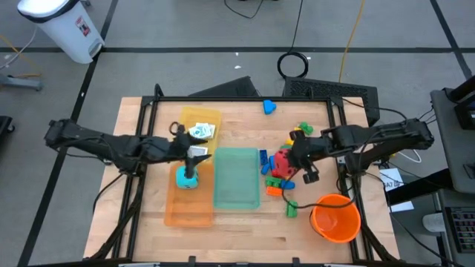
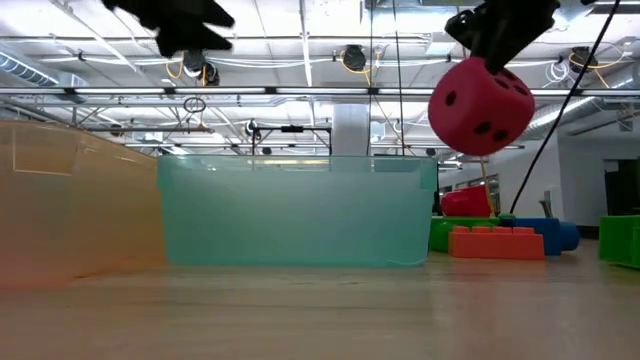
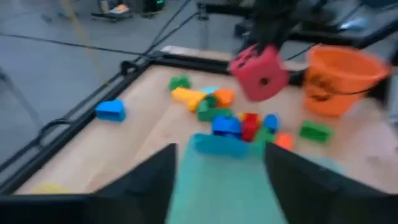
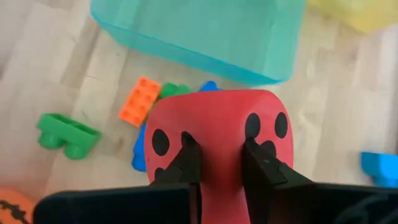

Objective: Pick & Place Toys
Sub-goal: Put the red dice into the orange bin

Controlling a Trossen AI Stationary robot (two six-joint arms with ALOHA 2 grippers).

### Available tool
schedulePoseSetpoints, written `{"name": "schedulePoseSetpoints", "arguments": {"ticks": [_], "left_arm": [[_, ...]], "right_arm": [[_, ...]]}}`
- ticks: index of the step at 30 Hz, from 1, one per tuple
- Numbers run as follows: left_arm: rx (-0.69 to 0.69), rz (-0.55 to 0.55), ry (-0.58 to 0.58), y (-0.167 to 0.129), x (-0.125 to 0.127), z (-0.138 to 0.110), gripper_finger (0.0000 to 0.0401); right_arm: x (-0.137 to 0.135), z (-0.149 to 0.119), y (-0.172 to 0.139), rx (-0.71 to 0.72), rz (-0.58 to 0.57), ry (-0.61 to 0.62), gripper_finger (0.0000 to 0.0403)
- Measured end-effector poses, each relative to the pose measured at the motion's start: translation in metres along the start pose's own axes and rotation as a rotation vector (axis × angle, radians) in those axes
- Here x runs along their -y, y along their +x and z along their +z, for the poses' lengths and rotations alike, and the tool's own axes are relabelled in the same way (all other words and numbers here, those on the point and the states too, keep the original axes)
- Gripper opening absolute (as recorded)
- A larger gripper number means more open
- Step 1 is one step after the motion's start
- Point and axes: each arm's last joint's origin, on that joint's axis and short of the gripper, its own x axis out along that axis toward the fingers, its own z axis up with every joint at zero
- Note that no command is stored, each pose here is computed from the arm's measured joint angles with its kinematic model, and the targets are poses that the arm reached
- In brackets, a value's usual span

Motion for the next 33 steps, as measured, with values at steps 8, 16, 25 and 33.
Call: {"name": "schedulePoseSetpoints", "arguments": {"ticks": [8,16,25,33], "left_arm": [[-0.043,0.092,0.164,0.051,-0.005,-0.014,0.038],[0.067,0.107,0.151,0.085,0.0,-0.017,0.0309],[0.258,-0.068,0.469,0.084,0.018,-0.004,0.0274],[0.451,-0.159,0.561,0.075,0.033,0.008,0.0276]], "right_arm": [[0.004,0.009,-0.01,0.156,-0.036,-0.038,0.0033],[0.009,0.029,-0.023,0.404,-0.123,-0.147,0.0032],[0.013,0.045,-0.035,0.598,-0.218,-0.256,0.0031],[0.012,0.056,-0.043,0.794,-0.167,-0.346,0.0028]]}}
